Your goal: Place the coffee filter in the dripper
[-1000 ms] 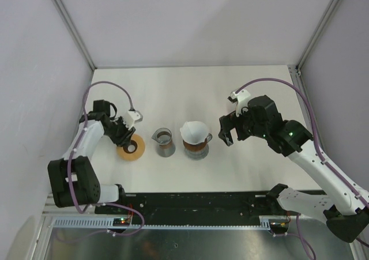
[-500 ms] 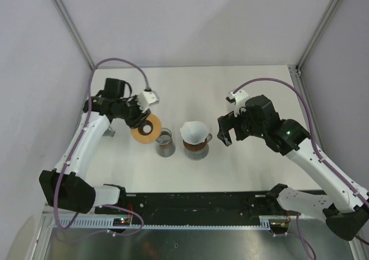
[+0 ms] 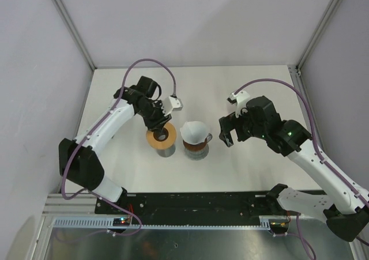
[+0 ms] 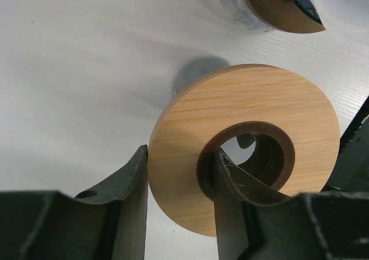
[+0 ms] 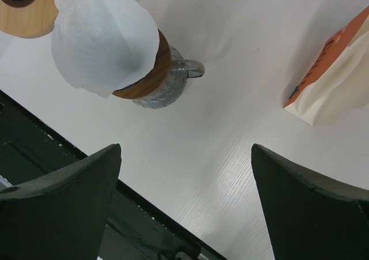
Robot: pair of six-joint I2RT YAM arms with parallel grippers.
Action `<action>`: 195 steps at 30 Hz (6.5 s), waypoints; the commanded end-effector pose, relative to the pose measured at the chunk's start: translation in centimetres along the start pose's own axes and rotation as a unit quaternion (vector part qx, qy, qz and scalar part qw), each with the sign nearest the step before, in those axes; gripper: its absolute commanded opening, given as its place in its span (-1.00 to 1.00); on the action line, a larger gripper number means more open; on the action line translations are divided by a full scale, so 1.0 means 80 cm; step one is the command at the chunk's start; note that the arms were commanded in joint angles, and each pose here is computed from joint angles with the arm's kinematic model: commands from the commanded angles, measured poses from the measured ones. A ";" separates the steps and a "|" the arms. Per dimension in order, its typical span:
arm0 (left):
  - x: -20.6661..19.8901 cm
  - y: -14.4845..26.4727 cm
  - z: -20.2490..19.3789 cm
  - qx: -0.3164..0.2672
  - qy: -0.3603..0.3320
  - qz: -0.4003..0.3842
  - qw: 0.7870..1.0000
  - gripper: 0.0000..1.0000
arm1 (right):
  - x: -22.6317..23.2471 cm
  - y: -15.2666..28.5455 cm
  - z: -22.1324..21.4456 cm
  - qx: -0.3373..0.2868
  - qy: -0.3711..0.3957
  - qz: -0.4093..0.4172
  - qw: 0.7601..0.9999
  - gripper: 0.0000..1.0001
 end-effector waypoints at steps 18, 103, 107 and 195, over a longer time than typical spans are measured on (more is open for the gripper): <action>0.008 -0.014 0.016 0.015 0.005 -0.009 1.000 -0.99 | -0.001 0.013 -0.002 -0.005 -0.004 -0.008 1.000 0.99; 0.170 0.066 -0.291 -0.071 0.414 0.254 0.871 -0.38 | -0.001 -0.008 -0.015 0.029 0.002 -0.013 0.999 0.99; 0.159 0.072 -0.277 -0.089 0.406 0.245 0.876 -0.92 | 0.000 -0.009 -0.014 0.028 0.003 -0.013 1.000 0.99; 0.004 0.246 0.056 -0.351 0.315 0.199 0.859 0.73 | 0.168 -0.171 0.173 -0.083 -0.083 0.243 0.963 -1.00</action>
Point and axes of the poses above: each gripper's point midway between its finger pads, its own y axis back along the fingers, its own x axis along the line the jaws close on, z = x × y, the point moved 3 cm from there along y, back along the fingers
